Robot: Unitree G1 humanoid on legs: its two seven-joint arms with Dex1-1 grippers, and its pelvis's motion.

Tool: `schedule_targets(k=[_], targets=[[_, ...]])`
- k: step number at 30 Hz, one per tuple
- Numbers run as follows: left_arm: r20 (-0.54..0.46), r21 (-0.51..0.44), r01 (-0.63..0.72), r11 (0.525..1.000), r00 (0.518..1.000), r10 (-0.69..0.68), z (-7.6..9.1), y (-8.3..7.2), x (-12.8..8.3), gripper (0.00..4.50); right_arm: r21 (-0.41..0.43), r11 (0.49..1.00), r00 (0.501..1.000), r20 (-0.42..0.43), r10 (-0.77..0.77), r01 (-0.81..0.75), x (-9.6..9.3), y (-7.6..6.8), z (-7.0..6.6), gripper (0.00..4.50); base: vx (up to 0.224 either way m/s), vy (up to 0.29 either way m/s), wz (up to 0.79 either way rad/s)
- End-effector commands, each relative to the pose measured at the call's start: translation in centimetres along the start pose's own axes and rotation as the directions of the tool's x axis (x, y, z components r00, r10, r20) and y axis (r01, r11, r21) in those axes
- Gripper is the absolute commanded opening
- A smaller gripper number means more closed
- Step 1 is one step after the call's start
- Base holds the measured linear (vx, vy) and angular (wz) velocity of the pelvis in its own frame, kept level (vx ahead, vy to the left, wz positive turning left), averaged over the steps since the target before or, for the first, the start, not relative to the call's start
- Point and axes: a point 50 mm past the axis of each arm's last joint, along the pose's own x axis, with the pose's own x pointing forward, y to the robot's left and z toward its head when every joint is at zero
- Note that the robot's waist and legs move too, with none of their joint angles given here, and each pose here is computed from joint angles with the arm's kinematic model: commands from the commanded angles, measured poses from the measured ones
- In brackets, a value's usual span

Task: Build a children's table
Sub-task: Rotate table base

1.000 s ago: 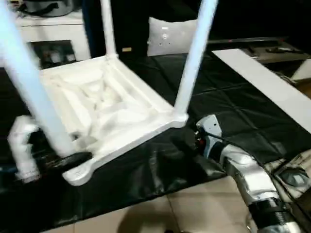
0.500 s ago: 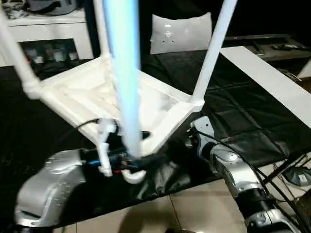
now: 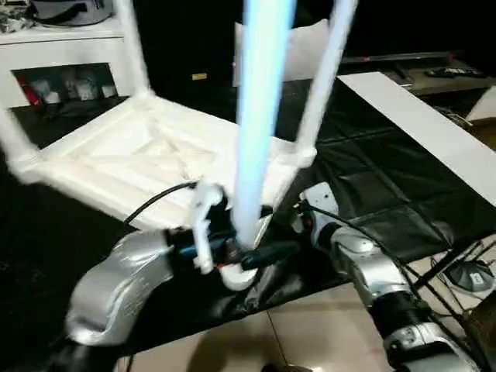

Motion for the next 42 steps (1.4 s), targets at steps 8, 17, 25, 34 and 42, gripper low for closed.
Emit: schedule_targets(k=[8, 17, 25, 34, 42], targets=[[0.029, 0.045, 0.106, 0.993, 0.994, -0.107, 0.5, -1.3, 3.2, 4.45, -0.059, 0.986, 0.983, 0.086, 0.163, -0.159, 2.1, 3.8, 2.5, 4.5, 0.0, 0.0, 0.0], [0.05, 0.088, 0.049, 0.995, 0.997, -0.053, 0.9, -0.4, 3.6, 4.45, -0.051, 0.994, 0.992, 0.075, 0.105, -0.101, 2.1, 3.1, 2.1, 4.5, 0.0, 0.0, 0.0], [0.128, 0.164, -0.143, 0.976, 0.984, 0.122, 2.4, 2.7, 3.3, 4.45, 0.001, 0.996, 0.995, 0.043, -0.089, 0.089, 0.2, -1.0, 0.3, 4.5, 0.0, 0.0, 0.0], [0.188, 0.202, -0.355, 0.913, 0.929, 0.319, 3.2, 7.1, 2.4, 4.45, 0.061, 0.99, 0.988, 0.084, -0.129, 0.124, -3.5, -3.4, -1.7, 4.5, 0.0, 0.0, 0.0], [0.257, 0.151, -0.384, 0.911, 0.905, 0.339, 3.0, 6.8, 1.8, 4.45, 0.104, 0.987, 0.963, 0.225, -0.146, 0.125, -5.7, -2.5, 0.5, 4.5, 0.0, 0.0, 0.0]])
